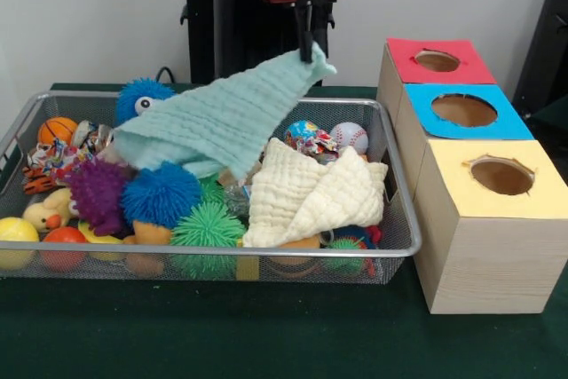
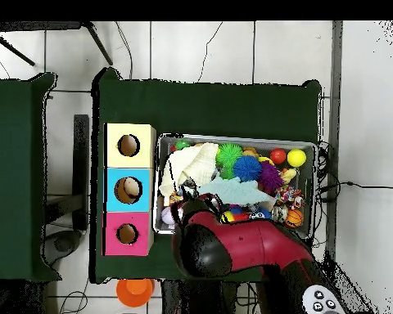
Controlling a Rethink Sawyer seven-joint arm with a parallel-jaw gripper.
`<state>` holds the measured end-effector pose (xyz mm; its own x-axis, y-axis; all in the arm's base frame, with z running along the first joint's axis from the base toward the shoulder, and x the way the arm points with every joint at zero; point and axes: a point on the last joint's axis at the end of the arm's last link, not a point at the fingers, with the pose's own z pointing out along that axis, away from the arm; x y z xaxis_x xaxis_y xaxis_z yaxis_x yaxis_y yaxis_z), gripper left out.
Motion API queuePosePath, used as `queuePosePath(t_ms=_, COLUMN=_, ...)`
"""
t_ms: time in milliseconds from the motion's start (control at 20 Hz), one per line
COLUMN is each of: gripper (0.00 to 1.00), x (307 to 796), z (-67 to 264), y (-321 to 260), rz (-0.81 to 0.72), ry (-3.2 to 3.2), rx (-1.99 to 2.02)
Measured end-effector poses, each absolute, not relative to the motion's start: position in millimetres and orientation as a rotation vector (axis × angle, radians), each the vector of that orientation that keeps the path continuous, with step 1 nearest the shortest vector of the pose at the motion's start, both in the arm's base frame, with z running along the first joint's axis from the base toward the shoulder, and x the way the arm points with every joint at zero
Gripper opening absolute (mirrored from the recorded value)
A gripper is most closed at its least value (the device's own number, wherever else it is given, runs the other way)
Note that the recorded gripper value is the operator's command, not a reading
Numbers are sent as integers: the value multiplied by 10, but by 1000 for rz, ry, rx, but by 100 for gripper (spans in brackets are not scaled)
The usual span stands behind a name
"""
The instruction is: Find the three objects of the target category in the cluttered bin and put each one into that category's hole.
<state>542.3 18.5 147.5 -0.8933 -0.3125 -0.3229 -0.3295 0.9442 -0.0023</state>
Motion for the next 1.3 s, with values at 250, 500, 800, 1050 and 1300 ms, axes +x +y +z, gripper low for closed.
queuePosePath(t_ms=250, gripper=0, x=5424, z=1494, y=374, rz=121, ry=2741, rx=-489)
queuePosePath(t_ms=500, gripper=0, x=5472, z=1511, y=456, rz=131, ry=2700, rx=-494)
queuePosePath(t_ms=800, gripper=0, x=5472, z=1511, y=496, rz=134, ry=2695, rx=-503)
queuePosePath(t_ms=1050, gripper=100, x=5469, z=1511, y=540, rz=137, ry=2694, rx=-513)
queuePosePath(t_ms=1300, gripper=100, x=5464, z=1511, y=575, rz=138, ry=2692, rx=-522)
